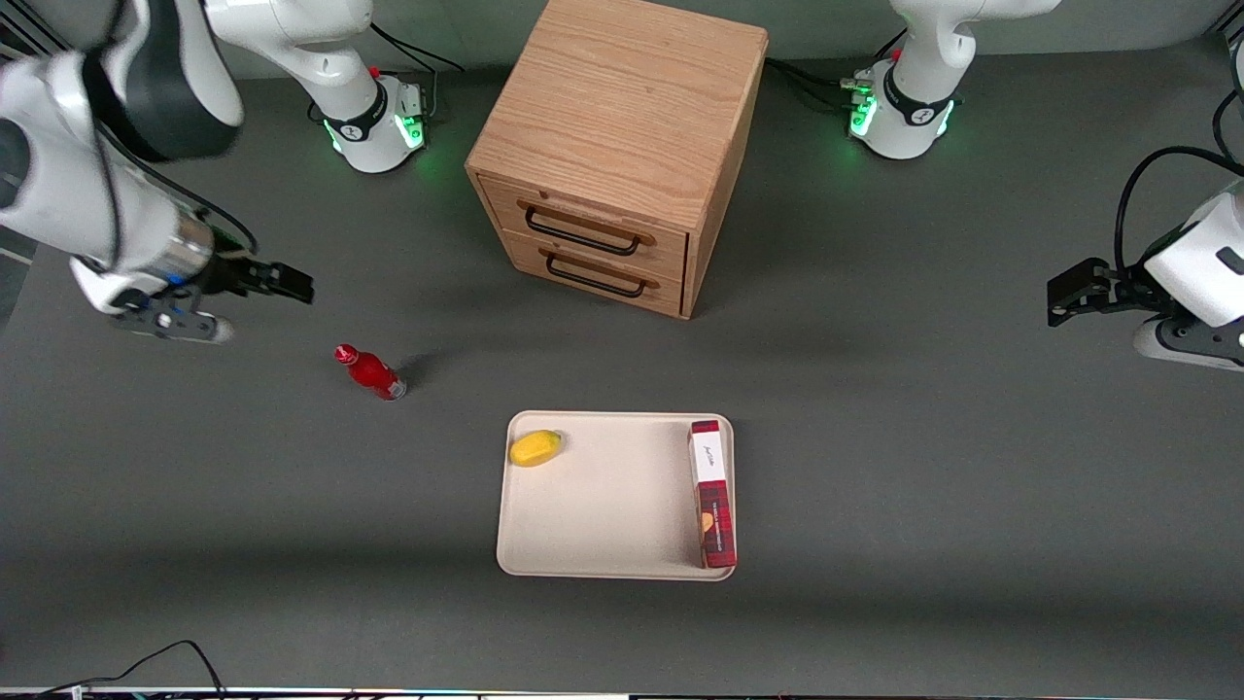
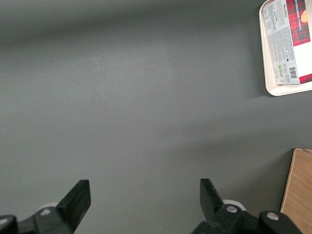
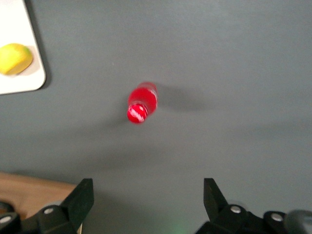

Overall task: Place coke bottle on tray
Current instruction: 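Move the open right gripper down over the red bottle's cap end, then close the right gripper around the red bottle's neck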

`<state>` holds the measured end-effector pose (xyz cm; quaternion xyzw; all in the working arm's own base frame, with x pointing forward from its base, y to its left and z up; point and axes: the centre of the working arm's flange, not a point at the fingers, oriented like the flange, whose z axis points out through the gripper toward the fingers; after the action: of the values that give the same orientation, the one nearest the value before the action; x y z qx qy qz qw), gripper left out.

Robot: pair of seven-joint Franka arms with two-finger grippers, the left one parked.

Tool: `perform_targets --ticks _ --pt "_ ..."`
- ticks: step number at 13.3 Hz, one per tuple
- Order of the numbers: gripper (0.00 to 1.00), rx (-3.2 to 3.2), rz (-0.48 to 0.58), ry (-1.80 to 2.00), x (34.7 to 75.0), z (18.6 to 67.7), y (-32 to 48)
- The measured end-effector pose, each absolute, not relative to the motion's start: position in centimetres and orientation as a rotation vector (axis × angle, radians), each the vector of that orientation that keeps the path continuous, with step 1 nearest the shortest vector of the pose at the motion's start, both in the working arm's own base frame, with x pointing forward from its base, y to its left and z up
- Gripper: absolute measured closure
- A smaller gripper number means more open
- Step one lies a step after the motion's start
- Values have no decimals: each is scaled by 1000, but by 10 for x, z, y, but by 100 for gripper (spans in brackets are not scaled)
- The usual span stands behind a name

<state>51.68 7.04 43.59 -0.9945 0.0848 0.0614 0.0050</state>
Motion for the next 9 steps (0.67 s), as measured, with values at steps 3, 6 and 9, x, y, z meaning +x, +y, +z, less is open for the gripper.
perform_targets --ticks 3,6,9 --pt "0 -3115 143 269 516 380 90" --pt "0 -3131 97 254 524 355 87" --pt "0 -3130 63 252 531 338 86"
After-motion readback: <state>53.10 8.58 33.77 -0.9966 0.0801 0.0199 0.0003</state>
